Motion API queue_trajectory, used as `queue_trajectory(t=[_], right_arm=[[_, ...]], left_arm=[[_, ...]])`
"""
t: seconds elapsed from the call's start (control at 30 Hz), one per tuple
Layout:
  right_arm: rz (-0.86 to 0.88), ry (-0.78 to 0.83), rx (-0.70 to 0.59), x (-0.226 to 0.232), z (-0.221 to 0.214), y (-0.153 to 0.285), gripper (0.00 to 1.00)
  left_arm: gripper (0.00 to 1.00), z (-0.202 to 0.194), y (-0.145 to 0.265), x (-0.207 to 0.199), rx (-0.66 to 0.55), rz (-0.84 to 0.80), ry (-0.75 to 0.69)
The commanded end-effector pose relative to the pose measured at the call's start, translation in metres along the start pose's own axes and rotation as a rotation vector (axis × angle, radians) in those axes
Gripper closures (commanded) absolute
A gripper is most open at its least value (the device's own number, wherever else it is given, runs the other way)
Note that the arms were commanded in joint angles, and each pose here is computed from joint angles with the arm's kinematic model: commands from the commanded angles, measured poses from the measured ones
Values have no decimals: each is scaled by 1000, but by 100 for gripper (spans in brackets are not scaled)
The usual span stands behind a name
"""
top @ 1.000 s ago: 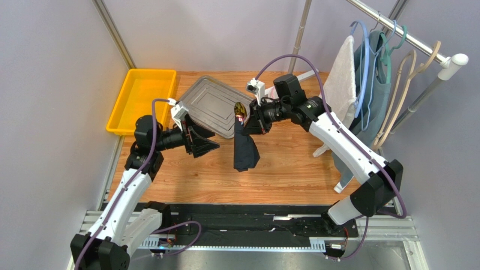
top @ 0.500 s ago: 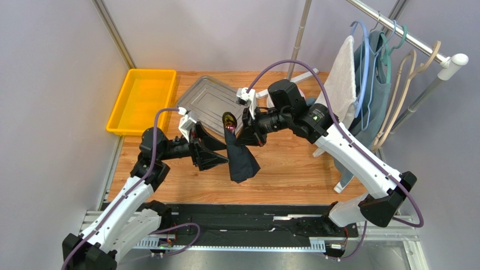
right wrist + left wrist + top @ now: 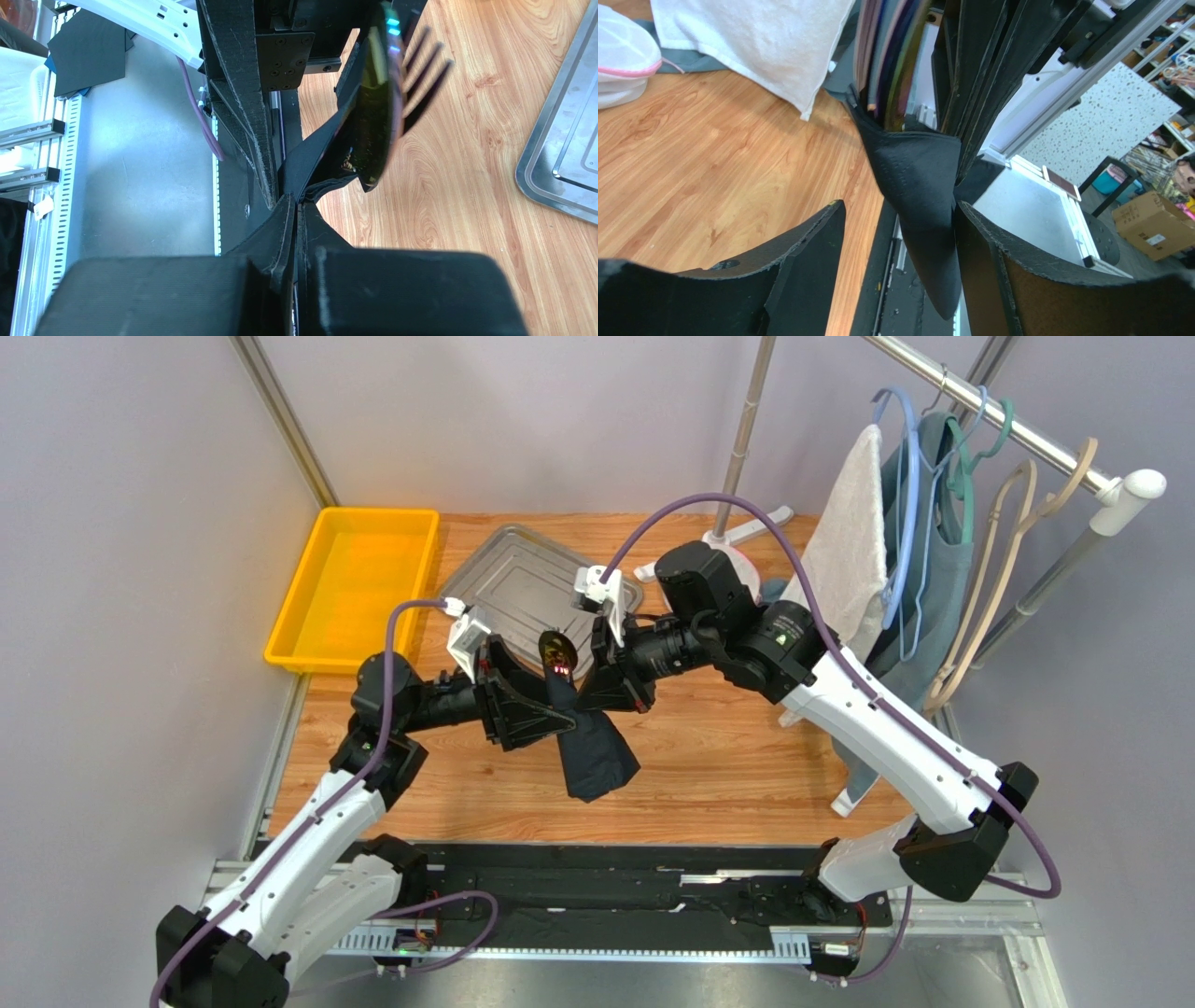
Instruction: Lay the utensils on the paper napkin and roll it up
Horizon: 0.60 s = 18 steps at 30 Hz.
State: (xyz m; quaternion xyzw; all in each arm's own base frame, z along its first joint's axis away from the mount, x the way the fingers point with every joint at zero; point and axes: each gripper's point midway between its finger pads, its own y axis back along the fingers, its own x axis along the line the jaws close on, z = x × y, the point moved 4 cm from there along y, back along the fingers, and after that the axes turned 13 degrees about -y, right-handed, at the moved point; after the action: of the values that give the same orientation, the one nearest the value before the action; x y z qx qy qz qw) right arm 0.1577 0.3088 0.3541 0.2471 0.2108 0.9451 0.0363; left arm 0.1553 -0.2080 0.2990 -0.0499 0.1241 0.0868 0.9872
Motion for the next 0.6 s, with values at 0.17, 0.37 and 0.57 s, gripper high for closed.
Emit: queue_trajectory(t=[0.17,0.37,0.57], right_arm=[[29,97,-91,21,24,12,100],[38,100,-93,23,25,12,100],[22,104,-105,23,26,13,100]], left_arm=[[44,15,-1,-10,-67,-38,-52],[58,18,-3,-12,-78,-56,-50],[88,22,-2,-16,-96,-77,-51]])
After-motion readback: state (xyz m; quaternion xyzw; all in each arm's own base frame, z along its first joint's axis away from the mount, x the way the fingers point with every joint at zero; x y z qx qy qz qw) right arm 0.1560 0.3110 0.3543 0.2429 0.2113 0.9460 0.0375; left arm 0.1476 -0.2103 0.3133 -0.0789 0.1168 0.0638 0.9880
